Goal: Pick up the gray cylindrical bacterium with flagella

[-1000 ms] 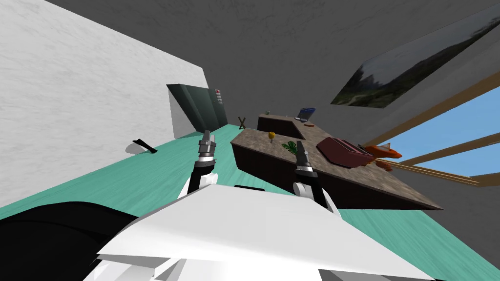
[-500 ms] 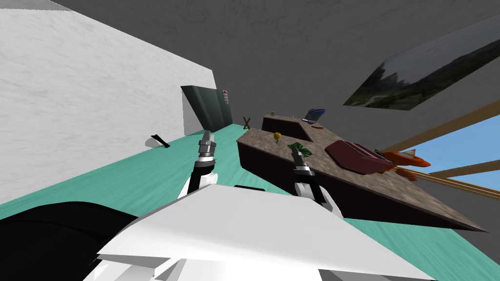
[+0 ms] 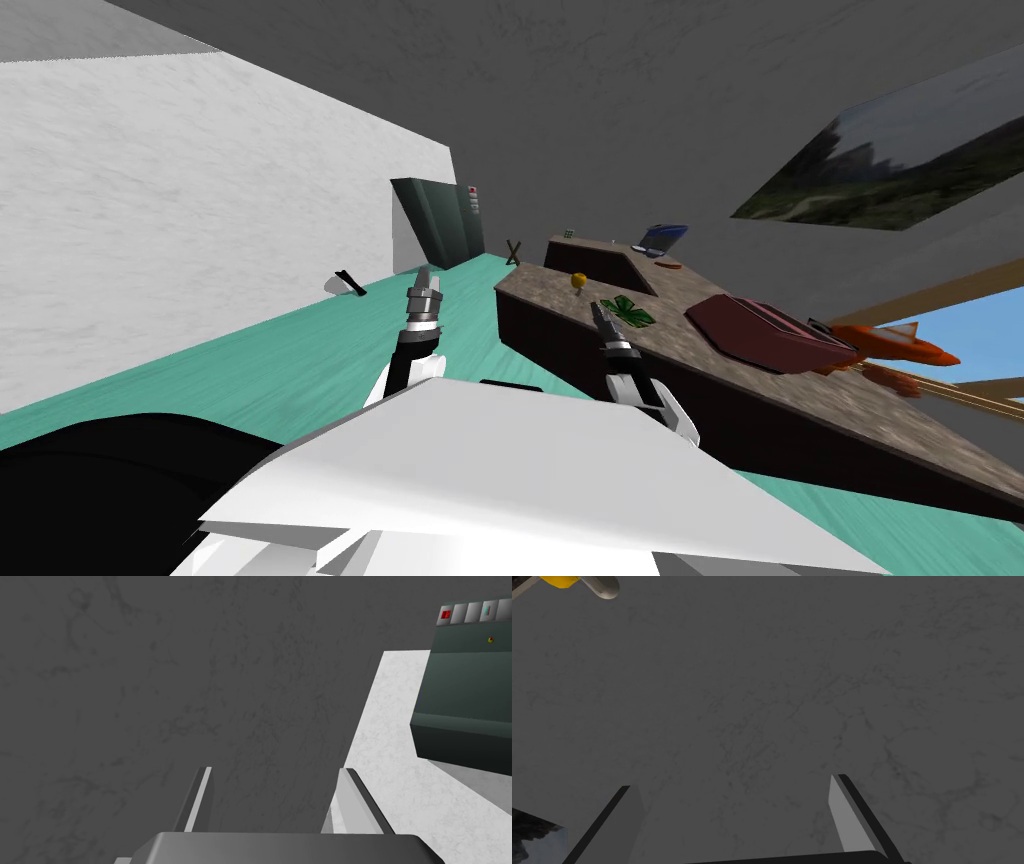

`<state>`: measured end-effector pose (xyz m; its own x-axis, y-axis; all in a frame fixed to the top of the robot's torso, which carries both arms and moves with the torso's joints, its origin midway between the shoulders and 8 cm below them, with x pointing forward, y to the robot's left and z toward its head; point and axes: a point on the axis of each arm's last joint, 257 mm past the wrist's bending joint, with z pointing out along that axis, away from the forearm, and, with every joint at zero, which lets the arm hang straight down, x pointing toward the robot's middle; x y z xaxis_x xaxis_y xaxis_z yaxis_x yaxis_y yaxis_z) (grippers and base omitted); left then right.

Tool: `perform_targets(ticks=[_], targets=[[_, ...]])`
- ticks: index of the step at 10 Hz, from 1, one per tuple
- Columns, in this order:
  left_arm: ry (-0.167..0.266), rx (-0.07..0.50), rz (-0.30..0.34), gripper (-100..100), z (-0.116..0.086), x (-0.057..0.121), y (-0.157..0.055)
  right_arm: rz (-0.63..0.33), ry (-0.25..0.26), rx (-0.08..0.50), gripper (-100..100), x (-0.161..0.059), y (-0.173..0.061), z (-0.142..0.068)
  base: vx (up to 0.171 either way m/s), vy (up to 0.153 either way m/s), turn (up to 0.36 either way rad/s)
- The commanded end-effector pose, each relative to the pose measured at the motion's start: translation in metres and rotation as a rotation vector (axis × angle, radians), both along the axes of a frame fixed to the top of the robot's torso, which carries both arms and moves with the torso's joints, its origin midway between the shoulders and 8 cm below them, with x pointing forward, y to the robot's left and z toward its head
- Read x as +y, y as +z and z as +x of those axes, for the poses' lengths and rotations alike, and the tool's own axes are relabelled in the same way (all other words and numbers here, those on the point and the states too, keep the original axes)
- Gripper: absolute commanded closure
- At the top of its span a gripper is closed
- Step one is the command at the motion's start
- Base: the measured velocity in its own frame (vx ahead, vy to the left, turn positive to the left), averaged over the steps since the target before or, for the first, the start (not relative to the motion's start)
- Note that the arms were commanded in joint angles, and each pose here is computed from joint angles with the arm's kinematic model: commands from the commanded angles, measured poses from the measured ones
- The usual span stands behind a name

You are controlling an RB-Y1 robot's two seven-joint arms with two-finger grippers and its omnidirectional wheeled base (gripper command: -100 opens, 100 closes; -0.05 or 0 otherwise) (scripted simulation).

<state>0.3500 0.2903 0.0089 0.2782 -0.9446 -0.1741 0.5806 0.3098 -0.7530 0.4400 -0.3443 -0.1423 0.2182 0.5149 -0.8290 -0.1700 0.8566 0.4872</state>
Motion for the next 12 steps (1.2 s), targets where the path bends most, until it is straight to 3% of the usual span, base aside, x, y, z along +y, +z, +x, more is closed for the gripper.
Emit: perform_targets(ticks=[1, 6, 7, 9, 12], targets=[[0.0, 0.0, 0.0, 0, 0.0, 0.0, 0.0, -0.077, -0.033, 0.05, -100, -0.015, -0.016, 0.005, -0.028, 0.06, 0.133], [0.0, 0.0, 0.0, 0, 0.0, 0.0, 0.0, -0.263, -0.106, 0.159, -100, -0.053, -0.053, 0.017, -0.01, 0.055, 0.12], [0.0, 0.0, 0.0, 0, 0.0, 0.0, 0.0, -0.262, -0.109, 0.166, -100, -0.054, -0.056, 0.016, 0.001, 0.037, 0.05], [0.0, 0.0, 0.0, 0, 0.0, 0.0, 0.0, -0.372, -0.155, 0.23, -100, -0.082, -0.074, 0.022, 0.003, 0.066, 0.135], [0.0, 0.0, 0.0, 0, 0.0, 0.0, 0.0, -0.438, -0.186, 0.278, -100, -0.101, -0.089, 0.022, 0.016, 0.045, 0.07]])
